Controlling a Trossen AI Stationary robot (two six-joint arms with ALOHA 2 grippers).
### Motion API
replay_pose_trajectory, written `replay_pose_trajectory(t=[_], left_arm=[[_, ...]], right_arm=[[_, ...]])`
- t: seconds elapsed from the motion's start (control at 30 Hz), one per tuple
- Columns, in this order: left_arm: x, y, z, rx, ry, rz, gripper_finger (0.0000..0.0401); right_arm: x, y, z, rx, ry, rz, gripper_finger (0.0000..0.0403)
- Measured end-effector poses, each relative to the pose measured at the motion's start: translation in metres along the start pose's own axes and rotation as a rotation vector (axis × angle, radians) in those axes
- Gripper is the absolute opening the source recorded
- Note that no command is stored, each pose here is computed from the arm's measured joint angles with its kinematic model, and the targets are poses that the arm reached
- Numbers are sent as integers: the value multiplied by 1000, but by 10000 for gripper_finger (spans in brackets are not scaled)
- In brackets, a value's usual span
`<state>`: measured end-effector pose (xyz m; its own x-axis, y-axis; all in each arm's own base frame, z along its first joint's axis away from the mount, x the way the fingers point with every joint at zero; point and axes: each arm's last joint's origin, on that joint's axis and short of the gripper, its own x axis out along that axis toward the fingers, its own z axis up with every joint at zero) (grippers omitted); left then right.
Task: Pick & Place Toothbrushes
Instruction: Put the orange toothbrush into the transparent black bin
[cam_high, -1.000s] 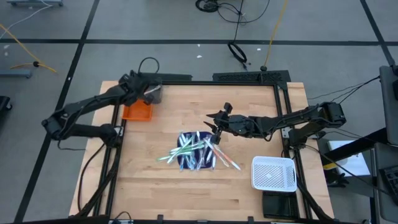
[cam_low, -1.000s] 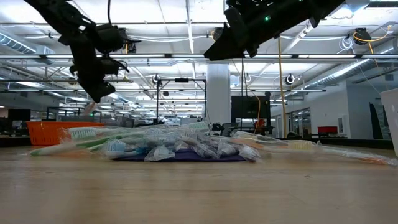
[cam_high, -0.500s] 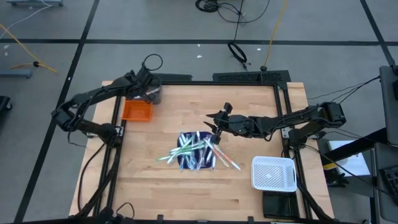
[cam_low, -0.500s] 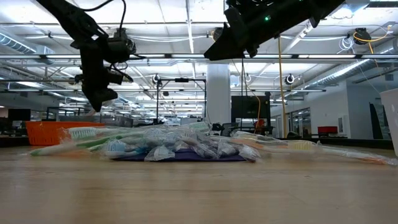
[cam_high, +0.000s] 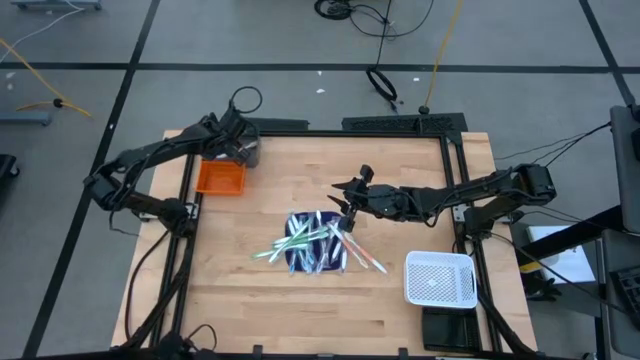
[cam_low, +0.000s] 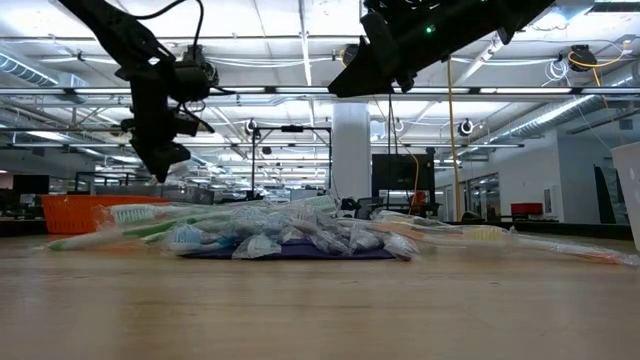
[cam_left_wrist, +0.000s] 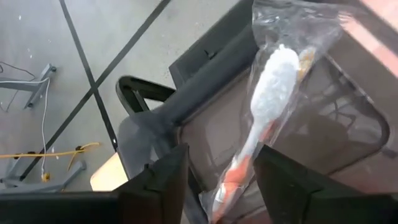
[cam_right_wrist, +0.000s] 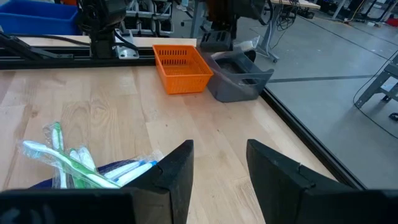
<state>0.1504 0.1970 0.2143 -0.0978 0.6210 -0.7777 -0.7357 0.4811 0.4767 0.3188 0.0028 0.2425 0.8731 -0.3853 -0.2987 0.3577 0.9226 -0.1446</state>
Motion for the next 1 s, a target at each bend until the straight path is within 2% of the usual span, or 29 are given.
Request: replay_pose_trajectory(t=[0.17, 0.33, 0.4, 0.5, 0.67, 0.8, 1.0], left_arm=[[-8, 5, 4, -28, -50, 7, 199], [-24, 13, 7, -103, -113, -8, 194], [-31, 15, 6, -134, -148, -80, 190], [-43, 15, 5, -172, -211, -272, 185], [-62, 6, 4, -173, -284, -559, 182], [-76, -9, 3, -100, -316, -668, 182], [-95, -36, 3, 14, -374, -750, 182]], right_arm=[[0, 0, 0, 0, 0, 0, 141], [0, 0, -1, -4, 9, 0, 141], [0, 0, -2, 1, 23, 1, 141], [0, 0, -6, 22, 58, 5, 141], [-2, 5, -15, 63, 153, 162, 141], [-9, 14, -28, 124, 306, 253, 141], [-27, 33, -46, 114, 505, 272, 141]])
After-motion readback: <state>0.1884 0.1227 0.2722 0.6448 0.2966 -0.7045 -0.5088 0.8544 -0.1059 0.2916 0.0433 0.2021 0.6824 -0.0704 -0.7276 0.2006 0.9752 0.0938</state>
